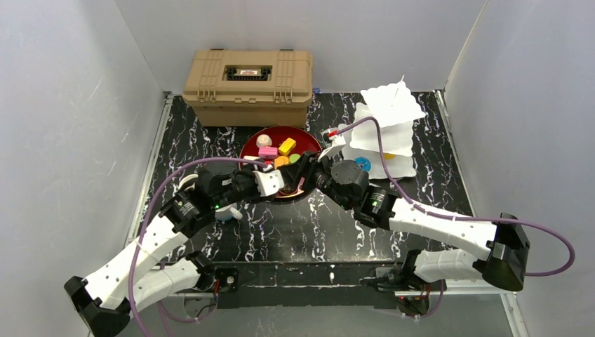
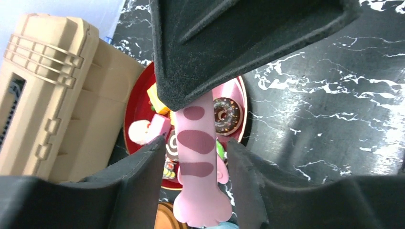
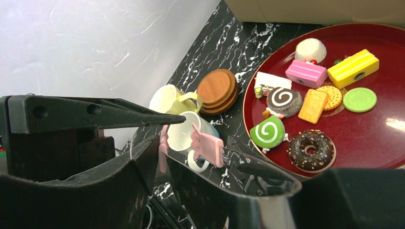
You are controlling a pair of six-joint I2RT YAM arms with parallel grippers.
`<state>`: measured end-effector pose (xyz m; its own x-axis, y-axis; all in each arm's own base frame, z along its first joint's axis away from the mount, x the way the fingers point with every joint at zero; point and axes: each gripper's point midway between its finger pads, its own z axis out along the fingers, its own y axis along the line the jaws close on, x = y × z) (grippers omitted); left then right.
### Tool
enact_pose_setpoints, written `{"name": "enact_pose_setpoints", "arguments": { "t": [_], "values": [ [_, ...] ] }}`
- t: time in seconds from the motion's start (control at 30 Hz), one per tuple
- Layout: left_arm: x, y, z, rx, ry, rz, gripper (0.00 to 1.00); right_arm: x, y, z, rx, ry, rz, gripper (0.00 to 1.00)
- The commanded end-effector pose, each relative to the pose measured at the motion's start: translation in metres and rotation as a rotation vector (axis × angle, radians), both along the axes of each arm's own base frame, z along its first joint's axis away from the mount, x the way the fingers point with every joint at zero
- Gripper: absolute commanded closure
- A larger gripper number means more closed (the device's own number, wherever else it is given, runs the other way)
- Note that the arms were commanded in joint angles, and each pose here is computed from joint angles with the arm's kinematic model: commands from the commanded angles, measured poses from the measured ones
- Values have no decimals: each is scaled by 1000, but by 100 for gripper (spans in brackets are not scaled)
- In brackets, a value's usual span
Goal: Serve the afternoon tea
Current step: Adjust the clamp.
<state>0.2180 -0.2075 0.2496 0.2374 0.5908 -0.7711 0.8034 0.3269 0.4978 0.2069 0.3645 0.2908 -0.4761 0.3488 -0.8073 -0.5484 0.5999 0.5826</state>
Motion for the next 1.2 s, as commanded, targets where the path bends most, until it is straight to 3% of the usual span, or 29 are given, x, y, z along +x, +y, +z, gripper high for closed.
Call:
{"name": "enact_pose_setpoints", "arguments": {
  "t": [0.0, 0.1, 0.17, 0.27, 0.4, 0.73, 0.93, 1.03, 1.1, 1.13, 1.17],
  "values": [
    [-4, -3, 12, -8, -16, -37, 64, -3, 8, 41, 107, -39, 30, 59],
    [-1, -1, 13, 2, -24, -25, 98, -2, 6, 41, 106, -39, 23, 58],
    [0, 0, 15, 2, -27, -18, 100, -2, 5, 41, 107, -35, 19, 50],
    [1, -2, 22, -21, -41, -17, 100, -3, 9, 35, 97, -10, 30, 28],
    [2, -4, 26, -31, -39, -21, 100, -7, 20, 26, 94, 19, 69, 17],
    [7, -1, 30, -24, -87, 1, 100, -9, 23, 9, 46, 52, 85, 19],
    [10, -3, 35, -38, -97, 4, 100, -11, 31, 3, 32, 75, 105, 32],
    [9, -4, 37, -45, -95, 1, 100, -7, 22, 10, 57, 48, 68, 46],
    [8, -4, 37, -48, -88, 1, 100, -5, 15, 14, 65, 28, 48, 48],
    [8, -3, 36, -49, -82, 5, 97, -4, 12, 15, 55, 20, 37, 48],
    [8, -3, 36, -50, -80, 6, 85, -3, 9, 17, 43, 10, 29, 48]
  ]
}}
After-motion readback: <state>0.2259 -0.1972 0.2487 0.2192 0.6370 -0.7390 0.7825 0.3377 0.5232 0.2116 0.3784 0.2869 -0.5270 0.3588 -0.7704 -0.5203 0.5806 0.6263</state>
